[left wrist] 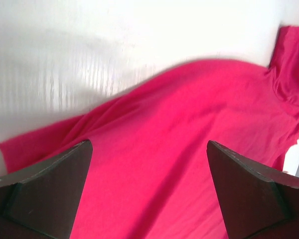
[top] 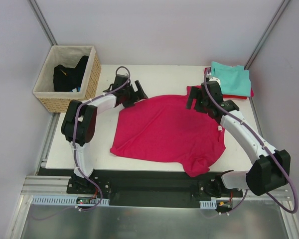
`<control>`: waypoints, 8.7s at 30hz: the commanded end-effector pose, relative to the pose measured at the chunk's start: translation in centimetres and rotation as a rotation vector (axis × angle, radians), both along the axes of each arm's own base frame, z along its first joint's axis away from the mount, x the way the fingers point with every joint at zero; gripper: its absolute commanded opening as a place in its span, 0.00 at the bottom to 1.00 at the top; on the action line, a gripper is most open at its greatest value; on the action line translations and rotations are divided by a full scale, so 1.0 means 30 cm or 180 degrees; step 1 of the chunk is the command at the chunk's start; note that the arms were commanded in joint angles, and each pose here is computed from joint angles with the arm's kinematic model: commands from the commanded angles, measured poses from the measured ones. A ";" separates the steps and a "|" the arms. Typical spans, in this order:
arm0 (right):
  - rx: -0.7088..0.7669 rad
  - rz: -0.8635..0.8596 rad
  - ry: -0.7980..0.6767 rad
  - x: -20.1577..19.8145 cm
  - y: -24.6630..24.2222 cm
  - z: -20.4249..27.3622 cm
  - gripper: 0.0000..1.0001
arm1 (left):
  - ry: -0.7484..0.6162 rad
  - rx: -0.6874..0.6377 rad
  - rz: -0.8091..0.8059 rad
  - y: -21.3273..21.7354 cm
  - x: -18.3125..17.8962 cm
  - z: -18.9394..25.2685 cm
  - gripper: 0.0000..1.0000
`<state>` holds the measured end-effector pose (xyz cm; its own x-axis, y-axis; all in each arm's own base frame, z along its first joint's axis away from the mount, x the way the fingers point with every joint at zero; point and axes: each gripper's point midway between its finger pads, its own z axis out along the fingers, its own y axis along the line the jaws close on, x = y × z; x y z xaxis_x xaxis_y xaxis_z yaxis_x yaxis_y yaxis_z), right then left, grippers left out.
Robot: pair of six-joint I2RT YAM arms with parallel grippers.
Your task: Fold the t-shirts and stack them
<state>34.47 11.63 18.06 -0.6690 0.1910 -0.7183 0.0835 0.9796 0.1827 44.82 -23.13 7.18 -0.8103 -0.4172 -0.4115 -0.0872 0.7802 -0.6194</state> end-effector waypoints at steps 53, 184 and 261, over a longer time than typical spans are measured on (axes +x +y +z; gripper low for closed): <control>0.0634 0.0783 0.1312 -0.325 0.350 -0.593 0.96 | -0.0186 0.0266 0.0697 0.266 -0.266 0.264 0.97; 0.0717 -0.0323 0.0865 0.657 0.083 -0.447 0.96 | 0.0578 -0.0328 0.0415 0.186 0.329 -0.116 0.95; 0.1380 -0.0348 0.0848 0.870 0.063 -0.524 0.96 | 0.0486 -0.0605 0.1138 0.432 0.512 -0.048 0.96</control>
